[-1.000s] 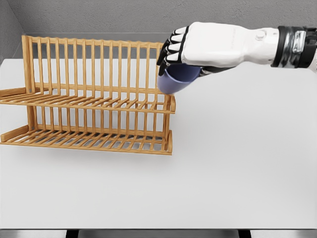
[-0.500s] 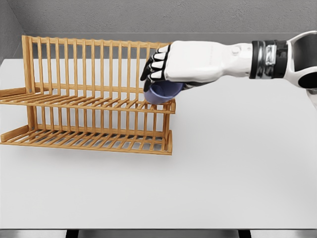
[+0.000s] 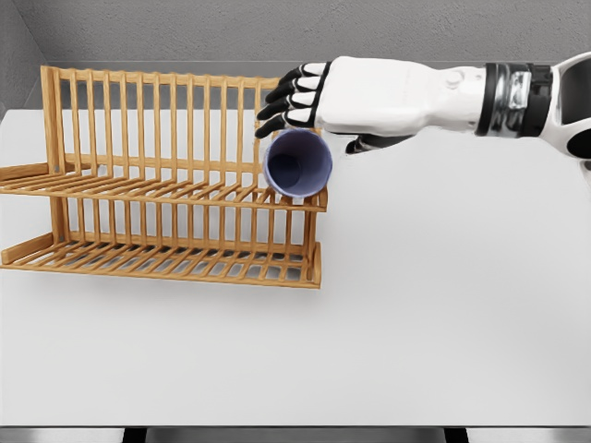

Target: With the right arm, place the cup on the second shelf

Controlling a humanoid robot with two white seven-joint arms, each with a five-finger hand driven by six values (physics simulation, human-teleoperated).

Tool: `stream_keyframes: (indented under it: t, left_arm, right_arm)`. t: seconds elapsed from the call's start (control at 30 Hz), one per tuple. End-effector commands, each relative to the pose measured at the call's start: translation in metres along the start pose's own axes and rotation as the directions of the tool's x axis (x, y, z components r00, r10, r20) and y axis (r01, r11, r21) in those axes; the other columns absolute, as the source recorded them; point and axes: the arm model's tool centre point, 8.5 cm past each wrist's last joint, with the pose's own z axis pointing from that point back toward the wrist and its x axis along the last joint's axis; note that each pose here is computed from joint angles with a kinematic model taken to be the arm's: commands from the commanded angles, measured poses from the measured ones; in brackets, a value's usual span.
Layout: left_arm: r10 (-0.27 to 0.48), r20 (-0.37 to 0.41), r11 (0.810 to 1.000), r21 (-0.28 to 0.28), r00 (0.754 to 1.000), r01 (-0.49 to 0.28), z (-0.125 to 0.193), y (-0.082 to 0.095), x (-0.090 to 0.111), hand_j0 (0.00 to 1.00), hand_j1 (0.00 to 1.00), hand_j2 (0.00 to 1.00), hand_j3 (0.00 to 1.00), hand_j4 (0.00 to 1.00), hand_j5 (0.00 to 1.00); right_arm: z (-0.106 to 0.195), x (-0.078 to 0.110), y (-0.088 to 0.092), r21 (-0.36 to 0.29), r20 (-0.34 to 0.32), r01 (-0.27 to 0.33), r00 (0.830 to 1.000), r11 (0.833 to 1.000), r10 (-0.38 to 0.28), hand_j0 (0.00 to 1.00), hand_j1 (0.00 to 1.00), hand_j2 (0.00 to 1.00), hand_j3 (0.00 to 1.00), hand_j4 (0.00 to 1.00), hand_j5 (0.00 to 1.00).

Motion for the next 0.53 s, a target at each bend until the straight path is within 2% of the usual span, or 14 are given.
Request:
stream_keyframes:
  t: [0.0,0.03,0.07,0.1,0.17,0.23,0.3,0.37,0.43,0.5]
  left_arm:
    - [0.0,0.0,1.0,0.0,1.0,0.0,0.0,0.0,0.0,1.0,1.0,1.0,1.0,1.0,1.0]
    - [0.0,0.0,1.0,0.0,1.0,0.0,0.0,0.0,0.0,1.0,1.0,1.0,1.0,1.0,1.0]
    - [0.0,0.0,1.0,0.0,1.0,0.0,0.0,0.0,0.0,1.0,1.0,1.0,1.0,1.0,1.0]
    - [0.0,0.0,1.0,0.0,1.0,0.0,0.0,0.0,0.0,1.0,1.0,1.0,1.0,1.0,1.0]
    - [0.0,0.0,1.0,0.0,1.0,0.0,0.0,0.0,0.0,1.0,1.0,1.0,1.0,1.0,1.0]
    - [0.0,0.0,1.0,0.0,1.0,0.0,0.0,0.0,0.0,1.0,1.0,1.0,1.0,1.0,1.0]
    - [0.0,0.0,1.0,0.0,1.0,0.0,0.0,0.0,0.0,1.0,1.0,1.0,1.0,1.0,1.0]
    - [0.0,0.0,1.0,0.0,1.0,0.0,0.0,0.0,0.0,1.0,1.0,1.0,1.0,1.0,1.0]
    - [0.0,0.0,1.0,0.0,1.0,0.0,0.0,0.0,0.0,1.0,1.0,1.0,1.0,1.0,1.0]
    - [0.0,0.0,1.0,0.0,1.0,0.0,0.0,0.0,0.0,1.0,1.0,1.0,1.0,1.0,1.0]
  right_arm:
    - [0.049,-0.023,-0.038,-0.113,-0.137,-0.054,0.99,0.992,0.038,1.0,1.0,1.0,1.0,1.0,1.0]
    - [0.071,-0.033,-0.038,-0.159,-0.195,-0.046,0.981,0.986,0.015,1.0,1.0,1.0,1.0,1.0,1.0]
    - [0.091,-0.042,-0.029,-0.192,-0.245,-0.022,0.969,0.981,-0.026,1.0,1.0,1.0,1.0,1.0,1.0]
    - [0.1,-0.044,-0.014,-0.199,-0.26,0.006,0.964,0.98,-0.058,1.0,1.0,1.0,1.0,1.0,1.0]
    - [0.108,-0.046,0.02,-0.173,-0.282,0.083,0.951,0.981,-0.13,1.0,1.0,1.0,1.0,1.0,1.0]
    - [0.127,-0.042,0.065,-0.196,-0.326,0.18,0.915,0.964,-0.238,1.0,1.0,1.0,1.0,1.0,1.0]
    - [0.135,-0.036,0.094,-0.19,-0.344,0.246,0.89,0.951,-0.299,1.0,1.0,1.0,1.0,1.0,1.0]
    - [0.145,-0.039,0.107,-0.198,-0.373,0.273,0.867,0.942,-0.33,1.0,1.0,1.0,1.0,1.0,1.0]
    - [0.162,-0.039,0.125,-0.221,-0.414,0.308,0.83,0.925,-0.375,1.0,1.0,1.0,1.0,1.0,1.0]
    - [0.163,-0.038,0.128,-0.22,-0.415,0.314,0.826,0.923,-0.38,1.0,1.0,1.0,1.0,1.0,1.0]
